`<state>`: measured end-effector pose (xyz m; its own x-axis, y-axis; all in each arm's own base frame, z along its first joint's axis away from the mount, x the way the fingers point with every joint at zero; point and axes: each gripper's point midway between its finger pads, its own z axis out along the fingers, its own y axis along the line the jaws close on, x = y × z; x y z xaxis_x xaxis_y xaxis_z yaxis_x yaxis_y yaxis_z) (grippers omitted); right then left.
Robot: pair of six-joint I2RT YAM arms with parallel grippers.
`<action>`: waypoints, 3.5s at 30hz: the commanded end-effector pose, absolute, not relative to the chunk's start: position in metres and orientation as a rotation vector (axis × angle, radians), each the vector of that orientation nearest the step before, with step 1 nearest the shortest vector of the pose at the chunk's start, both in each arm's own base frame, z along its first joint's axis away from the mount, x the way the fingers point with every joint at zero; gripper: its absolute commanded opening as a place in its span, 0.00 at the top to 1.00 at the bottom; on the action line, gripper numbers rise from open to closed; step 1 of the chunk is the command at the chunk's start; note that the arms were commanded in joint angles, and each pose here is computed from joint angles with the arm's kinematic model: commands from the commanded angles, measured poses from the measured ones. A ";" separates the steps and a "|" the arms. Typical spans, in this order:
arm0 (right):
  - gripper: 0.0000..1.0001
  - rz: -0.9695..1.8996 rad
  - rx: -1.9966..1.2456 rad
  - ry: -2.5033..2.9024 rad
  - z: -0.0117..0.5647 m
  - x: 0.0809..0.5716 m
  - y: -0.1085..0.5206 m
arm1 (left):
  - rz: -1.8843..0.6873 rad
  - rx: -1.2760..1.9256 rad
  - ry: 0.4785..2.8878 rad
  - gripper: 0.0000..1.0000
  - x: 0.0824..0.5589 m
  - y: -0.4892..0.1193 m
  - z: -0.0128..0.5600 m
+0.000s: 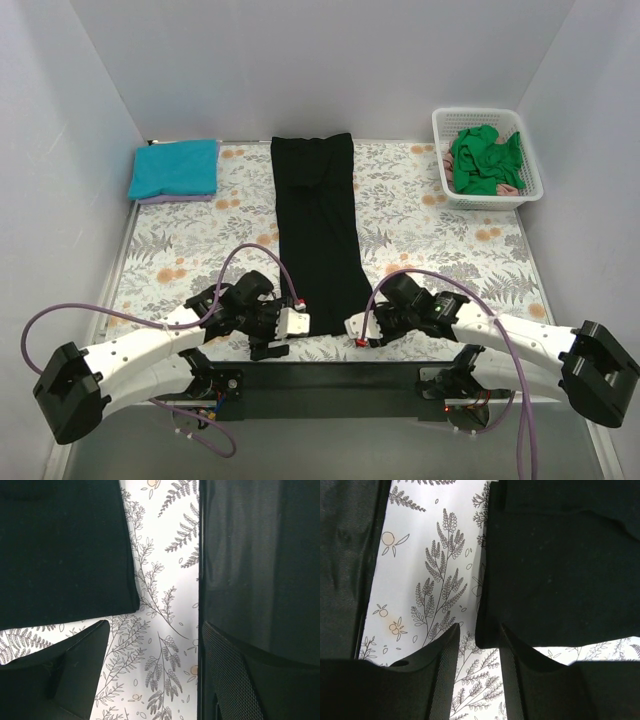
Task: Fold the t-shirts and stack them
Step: Fold the tshirt
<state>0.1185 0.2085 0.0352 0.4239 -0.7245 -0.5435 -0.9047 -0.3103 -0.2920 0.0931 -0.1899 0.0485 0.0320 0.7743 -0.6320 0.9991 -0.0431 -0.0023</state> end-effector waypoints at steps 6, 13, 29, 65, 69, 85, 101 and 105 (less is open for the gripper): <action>0.58 0.399 -2.138 1.349 0.019 0.125 0.215 | -0.612 1.869 1.725 0.26 0.107 -0.199 0.049; 0.58 0.428 -2.159 1.433 0.006 0.119 0.208 | -0.608 1.903 1.706 0.26 0.106 -0.197 0.043; 0.99 0.520 -2.192 1.557 0.000 0.101 0.200 | -0.536 1.825 1.695 0.45 0.127 -0.216 0.032; 0.99 0.393 -2.016 1.438 0.137 0.192 0.233 | -0.394 1.526 1.662 1.00 0.196 -0.226 0.131; 0.99 0.346 -1.981 1.428 0.147 0.236 0.237 | -0.324 1.416 1.678 1.00 0.253 -0.215 0.139; 0.99 0.197 -1.899 1.387 0.149 0.429 0.265 | -0.178 1.327 1.599 1.00 0.439 -0.184 0.145; 0.99 0.177 -1.884 1.434 0.102 0.497 0.276 | -0.133 1.321 1.638 1.00 0.504 -0.171 0.101; 0.99 0.130 -1.859 1.425 0.107 0.510 0.277 | -0.120 1.307 1.657 0.96 0.514 -0.170 0.096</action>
<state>0.4838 0.2794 0.0801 0.3398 -0.7771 -0.5298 -0.9005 -0.1062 -0.4217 0.4895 -0.1801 0.0697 0.0223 0.6804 -0.7325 0.8360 0.3892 0.3869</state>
